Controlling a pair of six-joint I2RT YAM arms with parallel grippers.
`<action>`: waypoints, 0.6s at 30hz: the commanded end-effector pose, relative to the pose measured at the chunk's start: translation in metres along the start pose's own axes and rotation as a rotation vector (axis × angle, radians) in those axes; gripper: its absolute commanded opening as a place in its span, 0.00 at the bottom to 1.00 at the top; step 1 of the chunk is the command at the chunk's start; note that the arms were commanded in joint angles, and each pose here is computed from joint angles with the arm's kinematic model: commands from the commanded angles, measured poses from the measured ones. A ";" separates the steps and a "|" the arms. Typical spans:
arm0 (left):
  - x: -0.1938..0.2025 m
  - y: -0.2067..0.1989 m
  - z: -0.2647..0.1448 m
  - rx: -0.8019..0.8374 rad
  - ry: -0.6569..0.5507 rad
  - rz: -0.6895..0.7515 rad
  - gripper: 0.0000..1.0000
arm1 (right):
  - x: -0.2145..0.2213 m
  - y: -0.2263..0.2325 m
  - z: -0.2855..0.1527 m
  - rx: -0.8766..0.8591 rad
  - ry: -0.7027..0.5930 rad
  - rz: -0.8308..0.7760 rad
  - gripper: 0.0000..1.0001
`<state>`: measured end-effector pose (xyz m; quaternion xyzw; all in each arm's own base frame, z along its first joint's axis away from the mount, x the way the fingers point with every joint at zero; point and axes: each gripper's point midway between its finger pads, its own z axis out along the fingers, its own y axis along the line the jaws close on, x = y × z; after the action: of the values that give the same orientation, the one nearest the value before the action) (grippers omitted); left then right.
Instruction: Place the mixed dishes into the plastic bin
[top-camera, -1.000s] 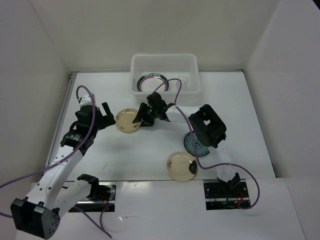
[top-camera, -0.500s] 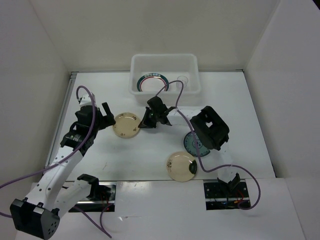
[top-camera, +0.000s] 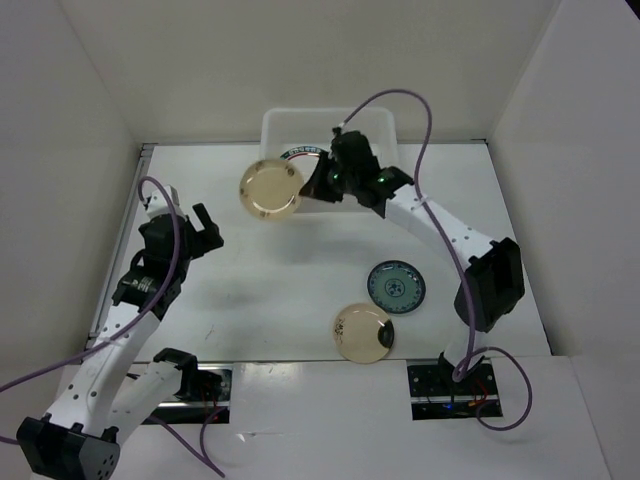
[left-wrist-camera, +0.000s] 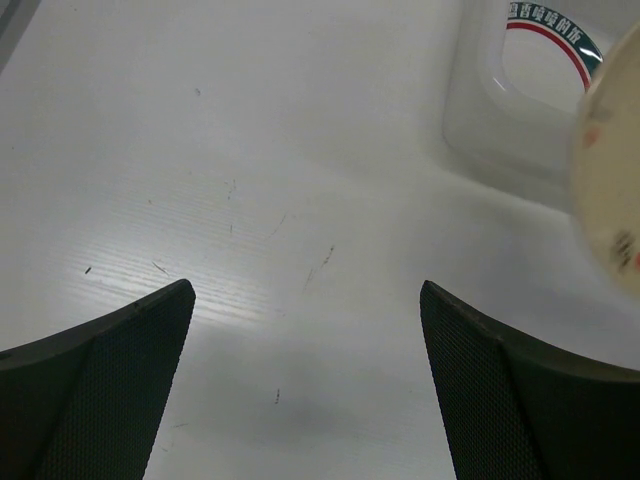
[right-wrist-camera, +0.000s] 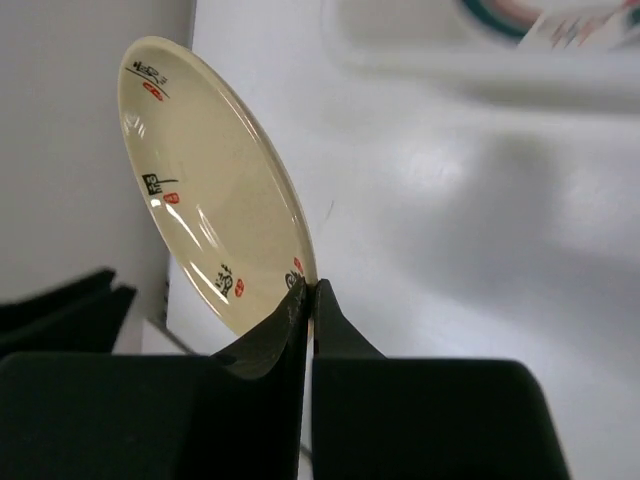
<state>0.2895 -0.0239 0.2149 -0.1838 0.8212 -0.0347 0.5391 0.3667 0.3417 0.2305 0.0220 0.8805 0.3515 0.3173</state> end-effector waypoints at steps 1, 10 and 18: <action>-0.013 0.000 -0.004 0.009 -0.050 -0.026 1.00 | -0.091 -0.015 -0.024 0.070 -0.215 -0.011 0.00; -0.020 0.001 -0.011 0.015 -0.083 -0.038 1.00 | -0.201 -0.071 0.015 0.210 -0.384 0.003 0.00; -0.023 0.002 -0.013 0.010 -0.095 -0.042 1.00 | -0.192 -0.109 0.085 0.264 -0.272 0.014 0.00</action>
<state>0.2835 -0.0196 0.2300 -0.1904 0.8046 -0.0413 0.5610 0.5911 0.2551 0.2028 0.1312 0.8675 0.2246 0.4241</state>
